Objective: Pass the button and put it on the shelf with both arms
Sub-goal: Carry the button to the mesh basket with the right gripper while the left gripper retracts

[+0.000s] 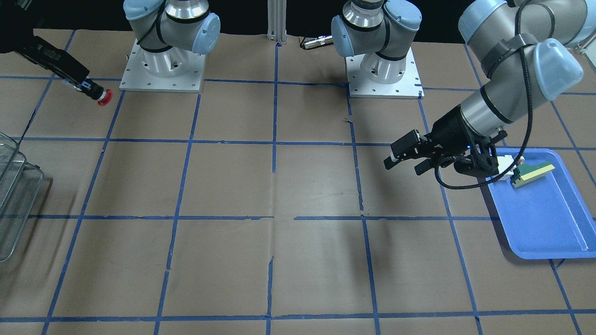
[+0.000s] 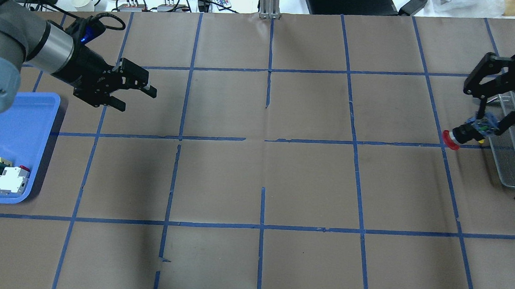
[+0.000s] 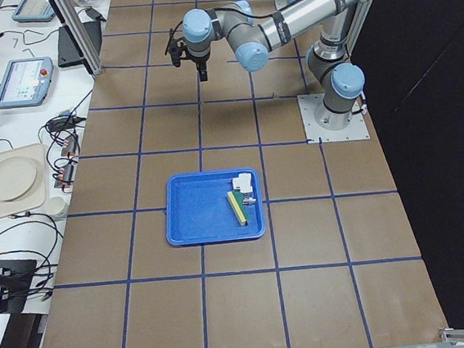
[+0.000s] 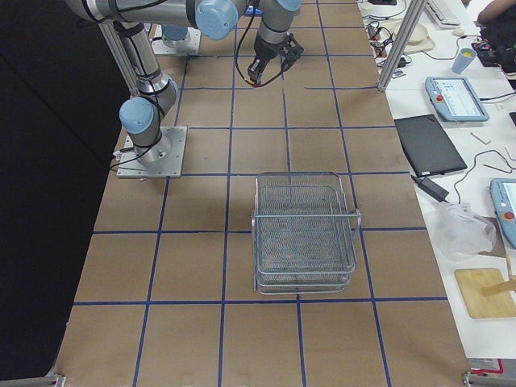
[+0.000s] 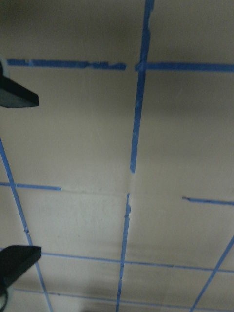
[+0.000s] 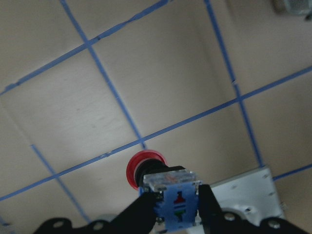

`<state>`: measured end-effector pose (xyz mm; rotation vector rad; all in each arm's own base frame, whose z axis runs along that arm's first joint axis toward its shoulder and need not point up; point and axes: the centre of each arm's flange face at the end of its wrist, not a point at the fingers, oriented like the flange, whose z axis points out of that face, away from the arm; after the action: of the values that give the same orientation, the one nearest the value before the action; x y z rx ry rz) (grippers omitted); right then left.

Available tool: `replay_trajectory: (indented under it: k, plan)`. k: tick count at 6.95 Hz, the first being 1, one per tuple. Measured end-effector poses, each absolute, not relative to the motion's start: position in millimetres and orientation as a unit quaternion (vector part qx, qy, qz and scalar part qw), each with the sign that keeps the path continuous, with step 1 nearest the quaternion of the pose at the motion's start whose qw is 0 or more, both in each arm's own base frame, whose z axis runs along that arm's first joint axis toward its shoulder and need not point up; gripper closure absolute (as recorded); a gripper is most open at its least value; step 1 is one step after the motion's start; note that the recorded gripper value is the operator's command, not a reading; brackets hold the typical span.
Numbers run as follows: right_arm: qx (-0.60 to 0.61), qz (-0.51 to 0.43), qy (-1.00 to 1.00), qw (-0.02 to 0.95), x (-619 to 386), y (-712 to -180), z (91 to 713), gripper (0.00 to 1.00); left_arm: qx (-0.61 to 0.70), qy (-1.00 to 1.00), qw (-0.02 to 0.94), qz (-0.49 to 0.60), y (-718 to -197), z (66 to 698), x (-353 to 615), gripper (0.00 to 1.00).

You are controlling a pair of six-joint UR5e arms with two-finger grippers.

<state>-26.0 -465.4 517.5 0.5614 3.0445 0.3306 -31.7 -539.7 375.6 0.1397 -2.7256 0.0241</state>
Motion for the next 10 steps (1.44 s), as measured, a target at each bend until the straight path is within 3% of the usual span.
replay_trajectory:
  k: [2,4,6,9,10]
  plan:
    - [0.066,0.065,0.989,-0.113,-56.4,-476.8,526.0,0.97,0.009,-0.996,0.089,-0.01,-568.2,410.6,-65.2,0.0]
    - [0.022,0.056,0.983,-0.176,-86.6,-506.4,510.6,0.97,-0.004,-1.0,0.008,-0.027,-578.1,452.4,-67.7,0.0]
    - [0.007,0.061,0.981,-0.184,-148.0,-537.8,471.7,0.97,-0.008,-0.999,-0.003,-0.051,-583.0,483.5,-74.3,0.01]
    - [0.003,0.066,0.982,-0.177,-214.3,-558.1,425.3,0.94,-0.004,-0.999,0.006,-0.052,-523.7,481.4,-72.9,0.01]
    - [0.004,0.06,0.982,-0.179,-223.3,-567.4,411.1,0.86,0.007,-0.999,0.02,-0.043,-518.4,479.0,-67.9,0.01]
